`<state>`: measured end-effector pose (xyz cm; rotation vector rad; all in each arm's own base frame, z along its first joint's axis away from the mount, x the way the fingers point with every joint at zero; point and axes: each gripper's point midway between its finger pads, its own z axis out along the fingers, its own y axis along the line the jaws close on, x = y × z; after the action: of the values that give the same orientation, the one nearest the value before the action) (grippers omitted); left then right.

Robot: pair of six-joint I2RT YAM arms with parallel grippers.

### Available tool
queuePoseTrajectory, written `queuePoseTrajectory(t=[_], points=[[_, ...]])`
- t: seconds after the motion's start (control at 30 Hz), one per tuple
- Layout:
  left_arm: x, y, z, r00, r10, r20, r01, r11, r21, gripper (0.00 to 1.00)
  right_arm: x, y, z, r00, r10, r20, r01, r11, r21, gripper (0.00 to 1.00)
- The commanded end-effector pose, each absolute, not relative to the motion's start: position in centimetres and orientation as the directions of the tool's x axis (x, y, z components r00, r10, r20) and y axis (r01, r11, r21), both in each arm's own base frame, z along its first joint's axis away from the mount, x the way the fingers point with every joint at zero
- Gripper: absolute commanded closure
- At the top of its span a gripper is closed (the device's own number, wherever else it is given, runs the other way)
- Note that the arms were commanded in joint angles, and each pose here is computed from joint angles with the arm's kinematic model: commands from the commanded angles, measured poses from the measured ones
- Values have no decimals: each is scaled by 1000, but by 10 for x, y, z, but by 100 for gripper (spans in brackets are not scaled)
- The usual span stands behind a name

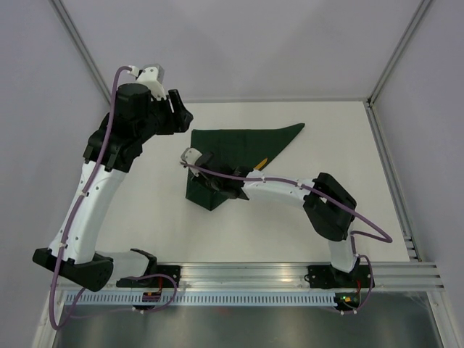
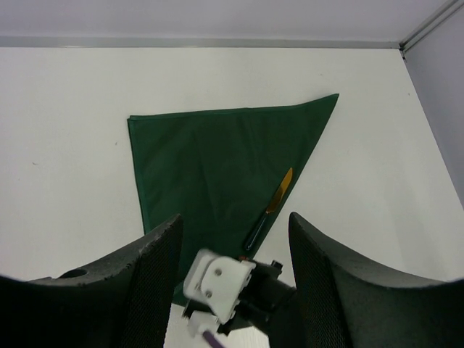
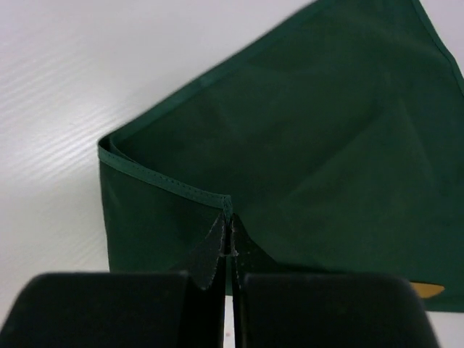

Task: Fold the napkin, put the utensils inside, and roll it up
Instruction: Fold the napkin at the center of the board.

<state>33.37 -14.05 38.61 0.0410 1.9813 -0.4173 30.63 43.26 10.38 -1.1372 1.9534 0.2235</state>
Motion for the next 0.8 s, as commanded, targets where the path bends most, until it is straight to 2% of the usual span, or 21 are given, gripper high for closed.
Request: queuePoseTrajectory(t=[0.0, 0.37, 0.77], points=[[338, -155, 388, -444, -185, -877, 257, 911, -322, 35, 327, 399, 121, -281, -601, -748, -739, 633, -231, 100], [354, -173, 376, -471, -192, -861, 292, 887, -358, 36, 393, 300, 117, -406, -536, -740, -597, 769, -230, 100], [362, -182, 362, -495, -186, -849, 304, 878, -370, 36, 440, 233, 103, -500, -467, -729, -480, 850, -216, 100]])
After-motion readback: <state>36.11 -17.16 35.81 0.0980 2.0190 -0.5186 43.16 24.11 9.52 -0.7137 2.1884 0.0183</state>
